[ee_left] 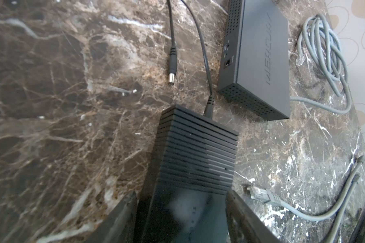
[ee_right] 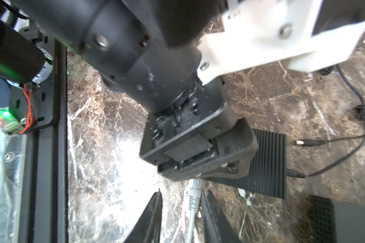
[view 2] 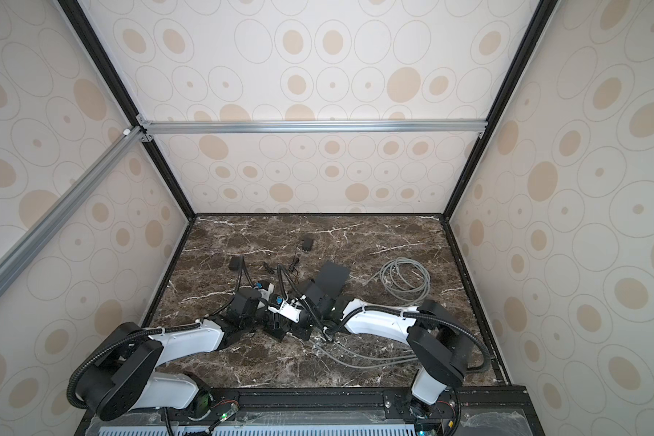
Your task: Insert the plug into the switch port
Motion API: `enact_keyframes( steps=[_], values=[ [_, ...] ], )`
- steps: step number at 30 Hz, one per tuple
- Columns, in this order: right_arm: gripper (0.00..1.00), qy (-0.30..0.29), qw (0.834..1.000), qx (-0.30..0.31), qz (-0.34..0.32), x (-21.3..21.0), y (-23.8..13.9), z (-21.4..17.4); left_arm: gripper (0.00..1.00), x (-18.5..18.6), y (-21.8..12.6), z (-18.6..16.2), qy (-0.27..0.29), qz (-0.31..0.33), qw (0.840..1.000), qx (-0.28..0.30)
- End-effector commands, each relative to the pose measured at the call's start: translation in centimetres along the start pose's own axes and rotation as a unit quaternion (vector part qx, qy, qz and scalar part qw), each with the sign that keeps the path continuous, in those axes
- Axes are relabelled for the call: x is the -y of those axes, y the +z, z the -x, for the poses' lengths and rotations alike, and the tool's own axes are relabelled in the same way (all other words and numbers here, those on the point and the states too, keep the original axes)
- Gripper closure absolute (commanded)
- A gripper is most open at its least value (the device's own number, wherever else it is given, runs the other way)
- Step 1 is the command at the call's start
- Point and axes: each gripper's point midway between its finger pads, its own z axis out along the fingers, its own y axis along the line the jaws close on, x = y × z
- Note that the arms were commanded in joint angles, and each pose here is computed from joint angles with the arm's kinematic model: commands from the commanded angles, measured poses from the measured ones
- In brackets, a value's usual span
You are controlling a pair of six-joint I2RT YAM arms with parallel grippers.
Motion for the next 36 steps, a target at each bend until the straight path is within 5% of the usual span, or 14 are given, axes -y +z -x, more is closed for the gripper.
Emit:
enact_keyframes(
  steps=[1,15,26,36],
  values=[
    [0.69,0.047,0.998,-0.036,-0.010,1.0,-0.4,-2.1,0.38,-2.2,0.5,-3.1,0.001,0.049,0.997,-0.062],
    [0.56,0.077,0.993,-0.090,-0.017,1.2,1.5,-7.4,0.53,-3.3,0.4,-4.6,-0.002,0.061,0.995,-0.077],
    [0.67,0.071,0.990,-0.107,-0.062,2.3,4.1,-7.8,0.59,-4.0,0.5,-5.9,-0.007,0.065,0.994,-0.089],
    [0.89,0.065,0.991,-0.100,-0.064,2.0,5.0,-7.2,0.60,-4.4,0.4,-7.5,-0.029,0.052,0.994,-0.095]
  ],
)
